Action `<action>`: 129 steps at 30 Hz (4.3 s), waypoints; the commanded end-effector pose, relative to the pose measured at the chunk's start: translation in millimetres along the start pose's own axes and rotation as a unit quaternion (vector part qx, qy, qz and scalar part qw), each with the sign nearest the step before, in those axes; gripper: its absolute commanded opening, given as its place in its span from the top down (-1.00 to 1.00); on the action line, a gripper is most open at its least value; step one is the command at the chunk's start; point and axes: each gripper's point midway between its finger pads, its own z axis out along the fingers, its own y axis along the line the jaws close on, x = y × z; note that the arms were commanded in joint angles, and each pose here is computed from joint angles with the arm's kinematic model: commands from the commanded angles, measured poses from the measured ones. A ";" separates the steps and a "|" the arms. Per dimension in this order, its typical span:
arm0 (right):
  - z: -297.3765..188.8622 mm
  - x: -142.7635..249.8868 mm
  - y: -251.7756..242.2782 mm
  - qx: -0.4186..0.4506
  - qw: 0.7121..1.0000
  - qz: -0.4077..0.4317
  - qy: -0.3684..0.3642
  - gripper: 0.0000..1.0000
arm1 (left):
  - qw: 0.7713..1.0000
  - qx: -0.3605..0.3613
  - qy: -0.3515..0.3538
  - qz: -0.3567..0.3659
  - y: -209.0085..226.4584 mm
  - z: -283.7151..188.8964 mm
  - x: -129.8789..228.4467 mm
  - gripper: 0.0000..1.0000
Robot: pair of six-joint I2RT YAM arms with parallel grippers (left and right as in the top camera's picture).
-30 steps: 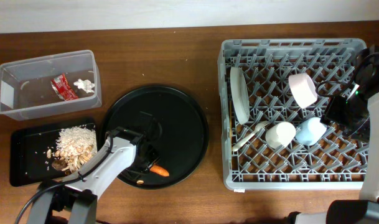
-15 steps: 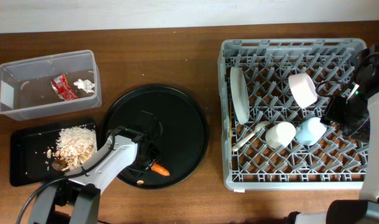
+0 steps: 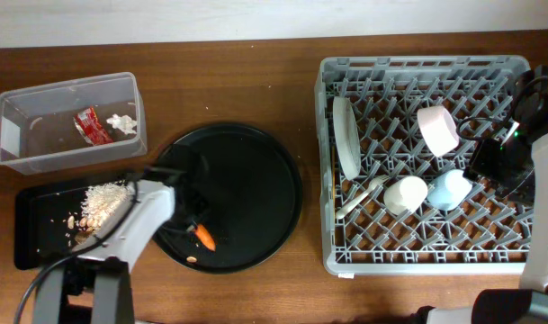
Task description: Sort waste into correct bins and load items into the dishwasher rack
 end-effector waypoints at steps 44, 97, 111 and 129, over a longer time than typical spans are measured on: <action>-3.0 -0.3 0.0 -0.006 1.000 0.005 -0.007 -0.36 | 0.971 -0.006 -0.060 -0.232 160.6 -41.4 -153.2 -0.73; -39.5 113.4 65.8 -0.248 0.876 -0.221 -0.351 -0.97 | 0.868 0.202 -0.340 0.300 62.1 -189.2 17.7 -0.98; -19.2 113.9 68.0 -0.282 0.808 -0.198 -0.478 -0.97 | 0.868 0.202 -0.340 0.300 62.1 -189.2 17.7 -0.98; 45.2 71.4 107.9 -0.272 0.692 -0.209 -0.635 -0.97 | 0.868 0.202 -0.340 0.300 62.1 -189.2 17.7 -0.98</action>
